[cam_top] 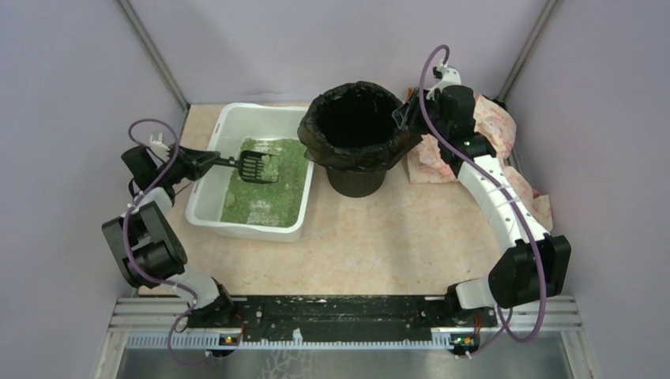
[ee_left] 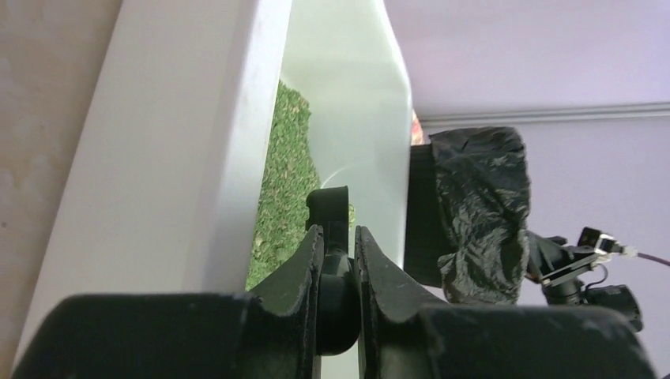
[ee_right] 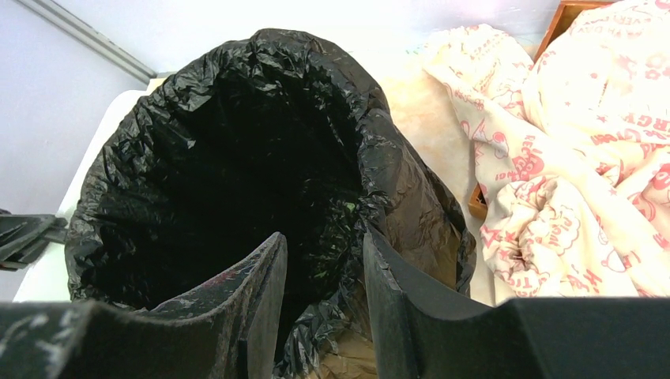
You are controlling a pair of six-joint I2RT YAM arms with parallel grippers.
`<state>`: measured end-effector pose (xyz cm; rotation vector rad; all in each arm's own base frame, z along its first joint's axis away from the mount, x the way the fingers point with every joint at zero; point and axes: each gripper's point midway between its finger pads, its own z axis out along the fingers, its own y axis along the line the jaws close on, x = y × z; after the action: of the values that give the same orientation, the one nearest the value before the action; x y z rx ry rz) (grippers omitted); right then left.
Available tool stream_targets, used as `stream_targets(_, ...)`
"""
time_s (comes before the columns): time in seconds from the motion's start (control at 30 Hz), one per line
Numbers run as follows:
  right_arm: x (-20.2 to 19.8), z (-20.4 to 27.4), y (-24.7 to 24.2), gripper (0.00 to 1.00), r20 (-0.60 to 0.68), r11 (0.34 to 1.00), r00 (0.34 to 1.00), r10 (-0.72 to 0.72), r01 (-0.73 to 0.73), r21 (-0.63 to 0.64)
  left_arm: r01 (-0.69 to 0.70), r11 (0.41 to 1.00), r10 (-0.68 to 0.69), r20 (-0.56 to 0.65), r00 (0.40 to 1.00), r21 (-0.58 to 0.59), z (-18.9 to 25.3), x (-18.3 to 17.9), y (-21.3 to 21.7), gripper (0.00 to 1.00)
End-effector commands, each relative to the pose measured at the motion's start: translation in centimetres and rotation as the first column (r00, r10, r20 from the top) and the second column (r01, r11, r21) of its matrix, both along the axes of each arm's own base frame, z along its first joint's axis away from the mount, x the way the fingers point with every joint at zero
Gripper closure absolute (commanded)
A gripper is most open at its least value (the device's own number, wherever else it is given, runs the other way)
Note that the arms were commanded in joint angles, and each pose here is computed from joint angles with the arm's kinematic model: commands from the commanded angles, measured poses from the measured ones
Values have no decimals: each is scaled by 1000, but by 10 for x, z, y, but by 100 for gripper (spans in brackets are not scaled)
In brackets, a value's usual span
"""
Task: Clean the litter box
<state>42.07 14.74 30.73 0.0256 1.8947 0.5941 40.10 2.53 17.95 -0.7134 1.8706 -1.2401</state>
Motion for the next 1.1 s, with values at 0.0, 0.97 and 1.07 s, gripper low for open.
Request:
stream_targets(0.0, 7, 34, -4, 59, 87, 1000, 996, -14, 14, -2, -35, 999, 39, 100, 994, -41, 22, 1, 26, 100)
stream_targets(0.97, 10, 45, 0, 59, 112, 999, 994, -18, 12, 52, -129, 983, 150, 169, 974, -132, 39, -7, 52, 100)
stream_targets(1.07, 8, 42, -3, 59, 107, 999, 994, -20, 18, 27, -86, 981, 120, 201, 972, -171, 54, -5, 42, 100)
